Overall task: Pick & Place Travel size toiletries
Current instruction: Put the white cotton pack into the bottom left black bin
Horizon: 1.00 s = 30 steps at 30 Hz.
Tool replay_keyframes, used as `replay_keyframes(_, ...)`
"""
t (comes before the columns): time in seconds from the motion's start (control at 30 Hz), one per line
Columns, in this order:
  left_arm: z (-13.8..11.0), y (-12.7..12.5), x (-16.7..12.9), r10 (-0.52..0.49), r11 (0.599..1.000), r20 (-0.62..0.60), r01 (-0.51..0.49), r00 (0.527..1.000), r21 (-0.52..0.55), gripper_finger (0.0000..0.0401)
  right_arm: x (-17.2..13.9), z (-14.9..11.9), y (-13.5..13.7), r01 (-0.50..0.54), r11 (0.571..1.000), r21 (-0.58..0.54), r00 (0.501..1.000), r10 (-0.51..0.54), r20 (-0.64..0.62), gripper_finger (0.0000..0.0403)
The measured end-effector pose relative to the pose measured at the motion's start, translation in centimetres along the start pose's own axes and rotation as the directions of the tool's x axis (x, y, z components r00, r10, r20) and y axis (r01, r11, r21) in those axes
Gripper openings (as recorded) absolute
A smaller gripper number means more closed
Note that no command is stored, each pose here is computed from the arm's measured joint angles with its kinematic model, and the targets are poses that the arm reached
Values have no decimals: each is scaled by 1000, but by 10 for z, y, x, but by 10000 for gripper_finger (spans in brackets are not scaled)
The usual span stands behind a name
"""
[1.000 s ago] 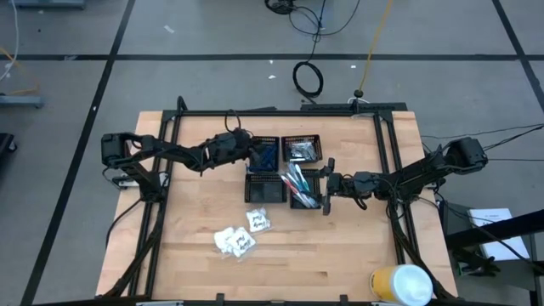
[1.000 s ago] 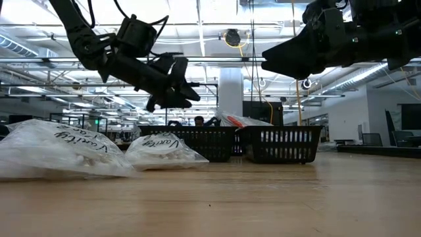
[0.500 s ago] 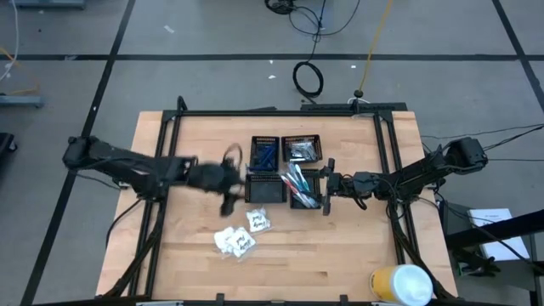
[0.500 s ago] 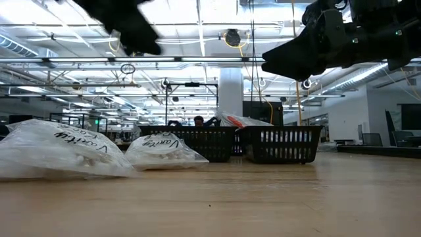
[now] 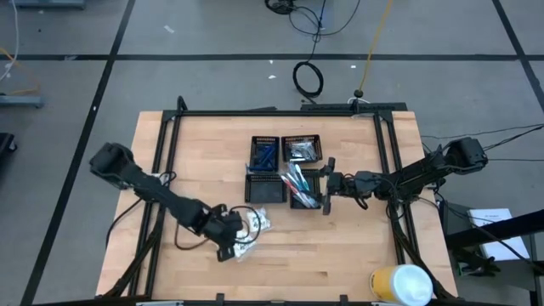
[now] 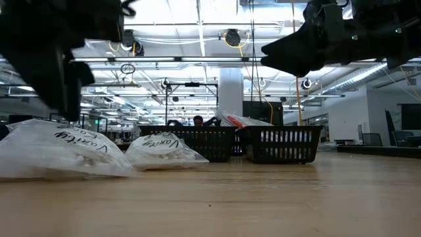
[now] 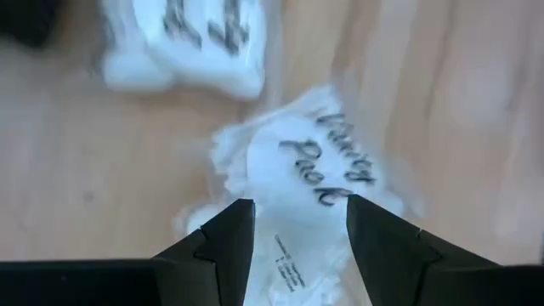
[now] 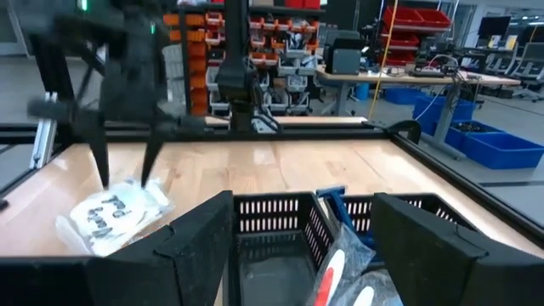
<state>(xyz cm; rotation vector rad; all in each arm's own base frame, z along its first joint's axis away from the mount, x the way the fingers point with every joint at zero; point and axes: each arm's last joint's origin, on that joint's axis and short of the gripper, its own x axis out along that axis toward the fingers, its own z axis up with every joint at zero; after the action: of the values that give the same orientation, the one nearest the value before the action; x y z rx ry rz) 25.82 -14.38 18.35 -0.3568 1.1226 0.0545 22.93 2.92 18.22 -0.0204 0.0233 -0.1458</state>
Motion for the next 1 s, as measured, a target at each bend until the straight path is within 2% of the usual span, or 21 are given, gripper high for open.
replay_keyframes(0.2,-4,3,24,43,996,-68,-49,997,-78,182,0,2,0,-1,1000,3,1000,1,23,263)
replay_keyframes(0.43,-6,4,30,59,993,-99,-68,993,-95,174,0,2,0,-1,1000,-1,1000,1,21,263)
replay_keyframes(0.53,-6,5,30,30,994,-125,-43,992,-99,132,0,2,0,-1,1000,-3,1000,1,17,263)
replay_keyframes(0.7,-2,6,26,-30,994,-159,13,987,-110,20,0,2,0,-1,1000,-2,1000,1,17,263)
replay_keyframes(0.87,3,6,14,-36,996,-116,27,993,-81,7,0,2,0,-2,1000,-3,1000,2,17,263)
replay_keyframes(1.0,16,-3,-10,-56,998,10,56,998,0,6,0,2,0,-2,1000,-3,1000,2,17,263)
